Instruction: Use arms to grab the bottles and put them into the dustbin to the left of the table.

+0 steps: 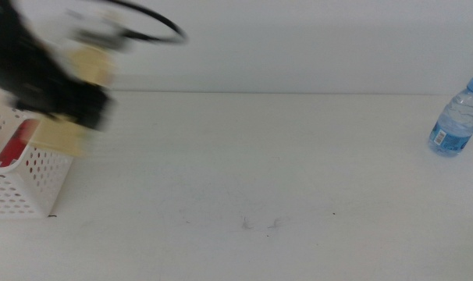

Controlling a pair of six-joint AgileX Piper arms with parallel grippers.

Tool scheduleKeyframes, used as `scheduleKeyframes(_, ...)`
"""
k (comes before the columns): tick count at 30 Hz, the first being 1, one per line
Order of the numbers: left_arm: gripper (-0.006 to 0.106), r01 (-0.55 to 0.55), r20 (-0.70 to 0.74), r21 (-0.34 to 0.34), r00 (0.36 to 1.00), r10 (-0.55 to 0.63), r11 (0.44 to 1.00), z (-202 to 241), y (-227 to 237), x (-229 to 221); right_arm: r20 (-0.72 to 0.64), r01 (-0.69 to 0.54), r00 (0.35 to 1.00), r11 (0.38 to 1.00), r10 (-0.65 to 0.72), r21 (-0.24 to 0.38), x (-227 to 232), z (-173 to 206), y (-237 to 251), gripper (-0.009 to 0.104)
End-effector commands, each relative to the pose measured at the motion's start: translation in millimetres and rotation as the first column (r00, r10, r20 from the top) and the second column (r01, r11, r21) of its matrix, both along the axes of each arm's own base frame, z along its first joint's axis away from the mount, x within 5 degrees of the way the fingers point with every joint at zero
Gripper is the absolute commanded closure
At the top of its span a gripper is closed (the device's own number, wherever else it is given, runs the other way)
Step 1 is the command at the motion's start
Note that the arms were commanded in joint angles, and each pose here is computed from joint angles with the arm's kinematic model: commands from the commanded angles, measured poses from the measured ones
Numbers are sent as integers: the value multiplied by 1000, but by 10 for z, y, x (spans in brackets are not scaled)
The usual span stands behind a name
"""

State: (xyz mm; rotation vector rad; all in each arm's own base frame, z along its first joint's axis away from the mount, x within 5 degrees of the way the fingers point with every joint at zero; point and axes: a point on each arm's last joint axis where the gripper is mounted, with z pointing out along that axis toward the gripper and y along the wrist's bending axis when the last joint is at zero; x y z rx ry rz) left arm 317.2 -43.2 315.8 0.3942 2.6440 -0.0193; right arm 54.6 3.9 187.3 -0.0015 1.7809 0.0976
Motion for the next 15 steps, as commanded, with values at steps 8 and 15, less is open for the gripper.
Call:
scheduleKeyframes(8, 102, -250, 52, 36, 967, 248, 967, 507, 1225, 86, 13, 6, 1000, 1000, -5, -13, 0, 1, -6, 6)
scheduleKeyframes(15, 102, -238, -59, 7, 970, 238, 971, 71, 1524, 353, 13, 6, 1000, 1000, -5, -13, 0, 1, -6, 6)
